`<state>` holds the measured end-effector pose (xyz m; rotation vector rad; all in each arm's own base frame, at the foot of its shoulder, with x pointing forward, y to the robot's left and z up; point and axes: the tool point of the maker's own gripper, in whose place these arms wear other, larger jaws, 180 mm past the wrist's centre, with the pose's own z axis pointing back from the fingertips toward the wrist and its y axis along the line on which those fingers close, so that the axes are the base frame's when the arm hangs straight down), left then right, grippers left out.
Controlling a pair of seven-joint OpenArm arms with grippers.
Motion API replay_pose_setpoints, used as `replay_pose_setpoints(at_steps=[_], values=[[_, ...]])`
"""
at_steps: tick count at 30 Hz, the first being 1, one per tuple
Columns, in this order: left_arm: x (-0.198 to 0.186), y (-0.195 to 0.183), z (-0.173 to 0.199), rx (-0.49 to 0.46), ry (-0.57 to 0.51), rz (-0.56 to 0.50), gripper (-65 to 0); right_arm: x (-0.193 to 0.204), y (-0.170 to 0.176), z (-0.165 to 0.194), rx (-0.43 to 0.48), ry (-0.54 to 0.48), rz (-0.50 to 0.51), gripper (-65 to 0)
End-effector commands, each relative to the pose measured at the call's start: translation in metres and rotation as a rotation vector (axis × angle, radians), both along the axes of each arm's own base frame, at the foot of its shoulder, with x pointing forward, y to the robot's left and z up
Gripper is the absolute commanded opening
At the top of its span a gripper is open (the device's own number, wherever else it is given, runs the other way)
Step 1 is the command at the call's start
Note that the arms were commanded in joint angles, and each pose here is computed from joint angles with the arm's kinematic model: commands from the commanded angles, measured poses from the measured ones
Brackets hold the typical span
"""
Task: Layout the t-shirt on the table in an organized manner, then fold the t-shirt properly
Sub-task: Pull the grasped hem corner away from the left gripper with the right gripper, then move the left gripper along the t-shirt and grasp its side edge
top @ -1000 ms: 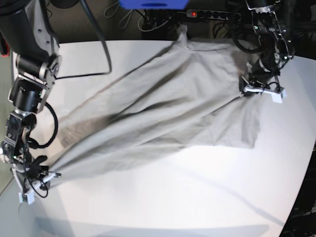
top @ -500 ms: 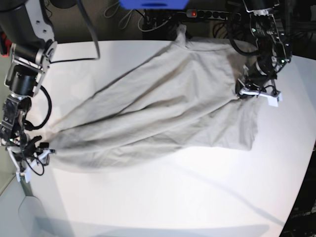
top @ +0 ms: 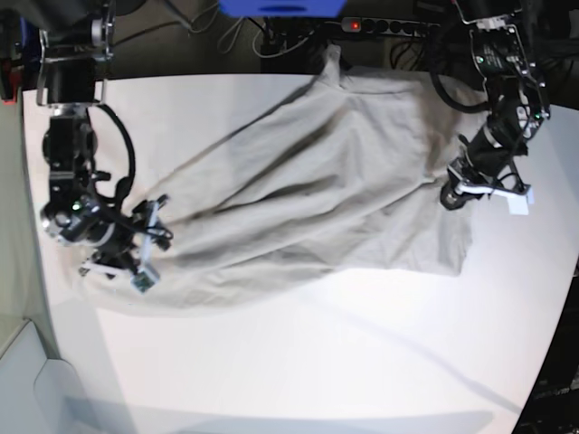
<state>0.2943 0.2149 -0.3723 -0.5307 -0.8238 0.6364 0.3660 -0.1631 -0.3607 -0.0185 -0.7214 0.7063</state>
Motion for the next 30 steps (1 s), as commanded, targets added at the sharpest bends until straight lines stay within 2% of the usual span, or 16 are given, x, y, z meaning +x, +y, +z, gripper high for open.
replay_pose_setpoints(at_steps=[1, 6, 11, 13, 16, 22, 23, 25, 26, 30], values=[[0.007, 0.001, 0.013, -0.014, -0.039, 0.007, -64.5, 0.007, 0.013, 0.011, 0.017, -0.037, 0.027, -33.6], [0.028, 0.034, 0.032, 0.026, -0.092, 0.059, -64.2, -0.027, 0.052, -0.023, 0.065, 0.057, 0.087, -33.7], [0.061, 0.064, 0.053, 0.067, -0.13, 0.071, -63.8, -0.051, 0.061, -0.042, 0.066, 0.118, 0.115, -33.7], [0.074, 0.074, 0.062, 0.074, -0.145, 0.076, -60.4, -0.056, 0.061, -0.047, 0.067, 0.131, 0.115, -33.7], [0.081, 0.085, 0.07, 0.089, -0.139, 0.066, -51.0, -0.061, 0.058, -0.05, 0.064, 0.141, 0.108, -33.7], [0.105, 0.077, 0.065, 0.012, -0.08, 0.023, -20.3, -0.068, 0.051, -0.054, 0.049, 0.157, 0.104, -33.7], [0.113, 0.074, 0.066, 0.025, -0.072, 0.006, -15.5, -0.068, 0.051, -0.054, 0.048, 0.158, 0.104, -33.8], [0.126, 0.07, 0.068, 0.102, -0.047, -0.038, -10.2, -0.068, 0.051, -0.055, 0.047, 0.162, 0.103, -33.8], [0.135, 0.065, 0.069, 0.17, -0.037, -0.071, -8.3, -0.068, 0.05, -0.056, 0.046, 0.163, 0.103, -33.8], [0.148, 0.057, 0.063, 0.439, -0.002, -0.147, -6.9, -0.074, 0.051, -0.058, 0.047, 0.173, 0.104, -33.8]])
